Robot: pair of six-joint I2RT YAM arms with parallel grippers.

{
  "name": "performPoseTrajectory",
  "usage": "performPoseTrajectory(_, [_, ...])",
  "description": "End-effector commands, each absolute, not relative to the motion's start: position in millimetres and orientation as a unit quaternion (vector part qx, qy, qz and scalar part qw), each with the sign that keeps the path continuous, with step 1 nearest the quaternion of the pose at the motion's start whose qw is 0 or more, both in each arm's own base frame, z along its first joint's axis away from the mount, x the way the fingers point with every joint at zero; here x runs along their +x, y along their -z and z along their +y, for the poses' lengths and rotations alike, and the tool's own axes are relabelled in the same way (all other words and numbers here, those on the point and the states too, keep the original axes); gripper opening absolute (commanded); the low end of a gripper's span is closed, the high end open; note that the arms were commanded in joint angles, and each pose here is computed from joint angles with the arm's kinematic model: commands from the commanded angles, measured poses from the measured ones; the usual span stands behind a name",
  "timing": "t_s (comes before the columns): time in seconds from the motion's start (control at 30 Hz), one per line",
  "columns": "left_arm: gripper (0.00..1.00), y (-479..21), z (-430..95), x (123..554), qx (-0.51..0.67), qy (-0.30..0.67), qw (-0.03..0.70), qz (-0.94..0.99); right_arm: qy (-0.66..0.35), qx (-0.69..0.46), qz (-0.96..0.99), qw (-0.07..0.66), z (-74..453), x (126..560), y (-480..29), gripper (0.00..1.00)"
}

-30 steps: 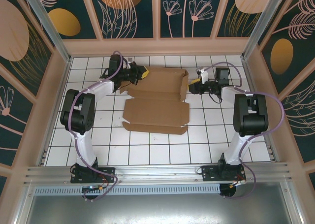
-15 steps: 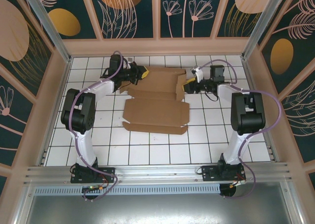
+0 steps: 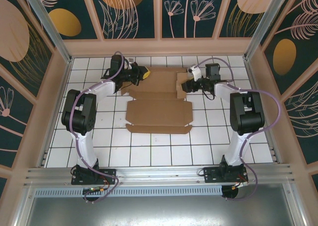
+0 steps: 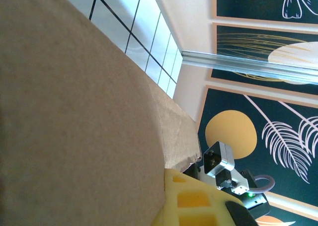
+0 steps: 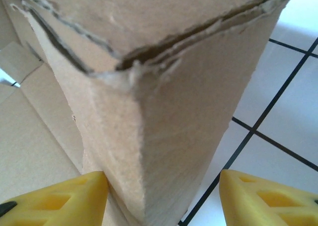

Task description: Fold the paper box

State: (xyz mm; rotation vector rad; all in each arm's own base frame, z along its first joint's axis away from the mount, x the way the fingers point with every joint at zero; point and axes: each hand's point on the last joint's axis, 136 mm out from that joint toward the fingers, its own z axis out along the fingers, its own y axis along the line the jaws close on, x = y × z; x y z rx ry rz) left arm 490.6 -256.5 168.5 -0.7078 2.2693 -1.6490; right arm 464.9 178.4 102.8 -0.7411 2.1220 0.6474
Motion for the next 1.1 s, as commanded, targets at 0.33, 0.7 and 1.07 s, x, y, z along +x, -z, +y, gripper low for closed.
performPoseTrajectory(0.33, [0.00,-185.3,-254.8,482.8,-0.234,0.577,0.128,0.772,-0.124,-0.209,0.898,0.368,148.8,492.6,-75.7,0.30])
performPoseTrajectory(0.7, [0.00,-185.2,-252.9,480.4,-0.235,0.577,0.131,0.771,-0.124,-0.216,0.900,0.357,170.7,474.6,-69.3,0.30])
performPoseTrajectory(1.07, [0.00,-176.4,-254.7,493.7,-0.236,0.559,0.133,0.784,-0.271,-0.258,0.840,0.392,156.1,456.8,-110.1,0.50])
